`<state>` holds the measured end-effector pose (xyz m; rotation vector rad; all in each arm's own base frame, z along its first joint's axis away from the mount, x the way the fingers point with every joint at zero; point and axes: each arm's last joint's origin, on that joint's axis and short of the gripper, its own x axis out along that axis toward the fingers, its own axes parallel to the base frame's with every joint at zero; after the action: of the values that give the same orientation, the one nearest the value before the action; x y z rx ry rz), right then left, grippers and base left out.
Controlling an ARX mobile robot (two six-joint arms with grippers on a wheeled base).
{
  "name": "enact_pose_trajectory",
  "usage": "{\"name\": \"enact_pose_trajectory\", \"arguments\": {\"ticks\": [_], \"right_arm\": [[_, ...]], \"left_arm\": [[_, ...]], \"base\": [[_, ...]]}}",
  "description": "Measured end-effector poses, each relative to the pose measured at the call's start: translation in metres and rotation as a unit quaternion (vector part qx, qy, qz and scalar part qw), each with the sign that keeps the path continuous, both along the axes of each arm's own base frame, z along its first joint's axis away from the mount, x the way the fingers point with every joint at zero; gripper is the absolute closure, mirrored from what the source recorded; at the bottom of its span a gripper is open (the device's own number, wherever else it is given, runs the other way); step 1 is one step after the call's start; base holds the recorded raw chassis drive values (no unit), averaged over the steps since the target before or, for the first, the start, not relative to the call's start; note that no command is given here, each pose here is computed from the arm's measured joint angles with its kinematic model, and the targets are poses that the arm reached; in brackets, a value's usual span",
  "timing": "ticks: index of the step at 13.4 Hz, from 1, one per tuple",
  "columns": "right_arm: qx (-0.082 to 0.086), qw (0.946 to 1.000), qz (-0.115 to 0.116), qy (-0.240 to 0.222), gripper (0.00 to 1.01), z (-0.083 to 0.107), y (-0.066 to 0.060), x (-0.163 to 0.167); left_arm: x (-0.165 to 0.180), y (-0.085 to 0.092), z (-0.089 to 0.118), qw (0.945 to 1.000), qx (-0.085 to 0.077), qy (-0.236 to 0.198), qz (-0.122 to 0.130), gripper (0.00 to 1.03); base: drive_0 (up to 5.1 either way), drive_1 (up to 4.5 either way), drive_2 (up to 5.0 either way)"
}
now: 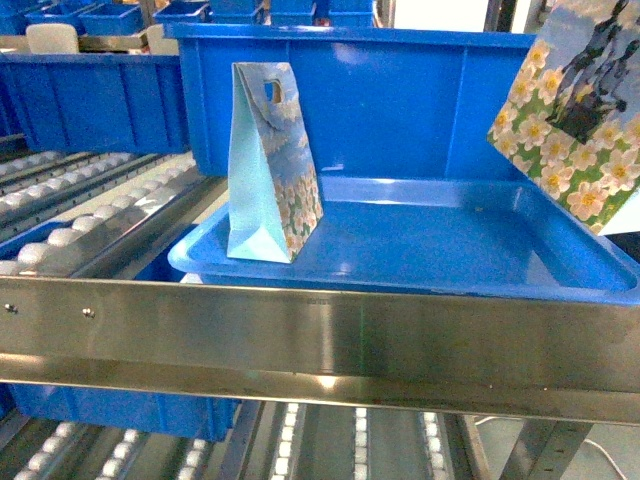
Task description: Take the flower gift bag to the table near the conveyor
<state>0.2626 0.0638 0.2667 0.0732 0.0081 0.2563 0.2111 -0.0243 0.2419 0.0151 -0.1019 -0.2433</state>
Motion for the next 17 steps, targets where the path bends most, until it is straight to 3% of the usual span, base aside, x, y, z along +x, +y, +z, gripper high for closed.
{"name": "enact_pose_trajectory", "arguments": {"ticks": [3,5,7,11,13,17], "right_arm": [[0.001,0.9988,-0.033,-0.034,0.99,0.006,-0.018,-0.051],[-0.005,0.9930,-0.097,-0.067,0.99,0.004,-0.036,-0.089],[-0.006,0.9872,-0.142,-0.071,0.99,-0.015,-0.042,-0.117],[-0.015,0.9803,-0.165,-0.107,0.99,-0.032,-0.038,-0.150],[-0.027,0.9808,-0.166,-0.097,0.99,-0.035,-0.037,-0.149],[-0.028,0.9808,-0.167,-0.098,0.99,-0.035,-0.037,-0.149]], "left_arm": [[0.000,0.000,0.000,1.0000,0.000,0.000,0.000,0.05],[0.000,0.000,0.000,1.0000,0.000,0.000,0.000,0.05],[0.000,0.000,0.000,1.0000,0.000,0.000,0.000,0.05],[0.000,0.000,0.000,1.0000,0.000,0.000,0.000,0.05],[0.000,0.000,0.000,1.0000,0.000,0.000,0.000,0.05],[0.009,-0.007,0.000,1.0000,-0.001,0.000,-0.006,0.05]], "base": [[0.0,0.00,0.0],[0.0,0.00,0.0],[0.0,0.00,0.0],[0.0,0.00,0.0],[0.0,0.00,0.0],[0.0,0.00,0.0]]}}
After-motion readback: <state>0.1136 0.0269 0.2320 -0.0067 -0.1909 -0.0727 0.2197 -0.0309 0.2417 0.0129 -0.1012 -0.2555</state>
